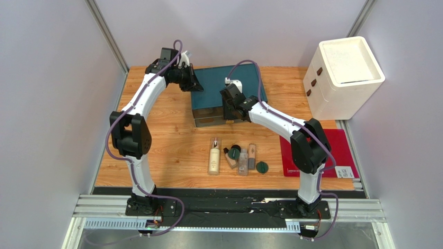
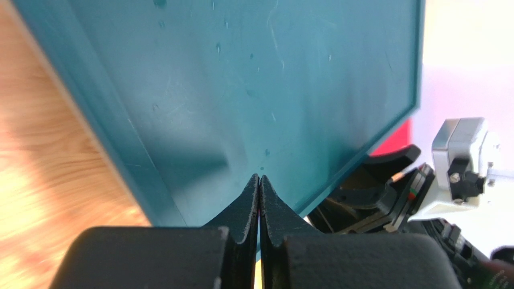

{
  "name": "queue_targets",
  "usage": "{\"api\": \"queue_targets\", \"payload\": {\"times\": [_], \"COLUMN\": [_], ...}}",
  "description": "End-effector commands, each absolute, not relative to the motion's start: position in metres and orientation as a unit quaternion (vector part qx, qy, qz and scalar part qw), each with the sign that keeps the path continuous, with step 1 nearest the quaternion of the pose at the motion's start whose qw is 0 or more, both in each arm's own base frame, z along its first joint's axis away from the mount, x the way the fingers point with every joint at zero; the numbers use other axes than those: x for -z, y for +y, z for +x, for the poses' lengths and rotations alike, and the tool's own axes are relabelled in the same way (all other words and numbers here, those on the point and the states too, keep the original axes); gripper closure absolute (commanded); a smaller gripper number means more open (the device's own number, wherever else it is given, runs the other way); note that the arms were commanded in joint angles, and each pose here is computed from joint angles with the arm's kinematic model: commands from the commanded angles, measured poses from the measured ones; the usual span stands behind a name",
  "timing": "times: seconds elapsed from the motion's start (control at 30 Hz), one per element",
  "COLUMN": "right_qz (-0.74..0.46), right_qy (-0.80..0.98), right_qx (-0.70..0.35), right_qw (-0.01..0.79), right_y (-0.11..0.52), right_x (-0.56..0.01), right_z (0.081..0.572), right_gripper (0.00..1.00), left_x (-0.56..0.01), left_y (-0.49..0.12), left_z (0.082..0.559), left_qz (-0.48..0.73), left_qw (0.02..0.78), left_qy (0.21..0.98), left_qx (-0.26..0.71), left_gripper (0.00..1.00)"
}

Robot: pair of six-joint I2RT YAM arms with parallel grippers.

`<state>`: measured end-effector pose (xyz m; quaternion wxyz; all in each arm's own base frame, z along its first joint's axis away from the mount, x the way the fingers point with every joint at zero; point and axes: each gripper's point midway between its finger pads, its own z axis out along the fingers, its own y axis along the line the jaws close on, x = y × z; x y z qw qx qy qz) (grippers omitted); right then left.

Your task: Organize the makeup

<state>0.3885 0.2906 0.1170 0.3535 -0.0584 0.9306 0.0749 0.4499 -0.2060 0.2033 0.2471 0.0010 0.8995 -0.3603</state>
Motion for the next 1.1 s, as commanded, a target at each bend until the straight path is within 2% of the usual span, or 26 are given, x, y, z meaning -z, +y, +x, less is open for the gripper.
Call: {"api": "queue_targets", "payload": {"times": [0.0,0.03,0.27,0.53,1.07], "right_qz": [-0.06,-0.06,-0.056,-0.06,-0.122], "right_qy": [0.93,0.929,0.93,0.931,0.932], "right_qx": [-0.051,-0.054,-0.052,-0.055,-0.064], "right_qw": [0.36,0.361,0.359,0.355,0.336], "right_y": [0.277,0.277,0.27,0.266,0.277], "right_x": [-0.118,-0.12,-0.118,-0.121,-0.116], "right_z": [0.396,0.395,0.387,0.379,0.345], "right_gripper": [1.0,1.0,1.0,1.0,1.0], "left_x": [-0.227,-0.218,-0.171,-0.128,-0.107], "left_y": [-0.207,-0.2,-0.196,-0.178,-0.188], "left_z": [0.455,0.453,0.448,0.438,0.439], "left_qz": [0.072,0.072,0.057,0.065,0.053], "left_qw": [0.298,0.288,0.228,0.172,0.14], "left_qy": [0.915,0.927,0.952,0.979,0.983], "left_qx": [0.262,0.229,0.196,0.088,0.108], "left_gripper": [1.0,1.0,1.0,1.0,1.0]}}
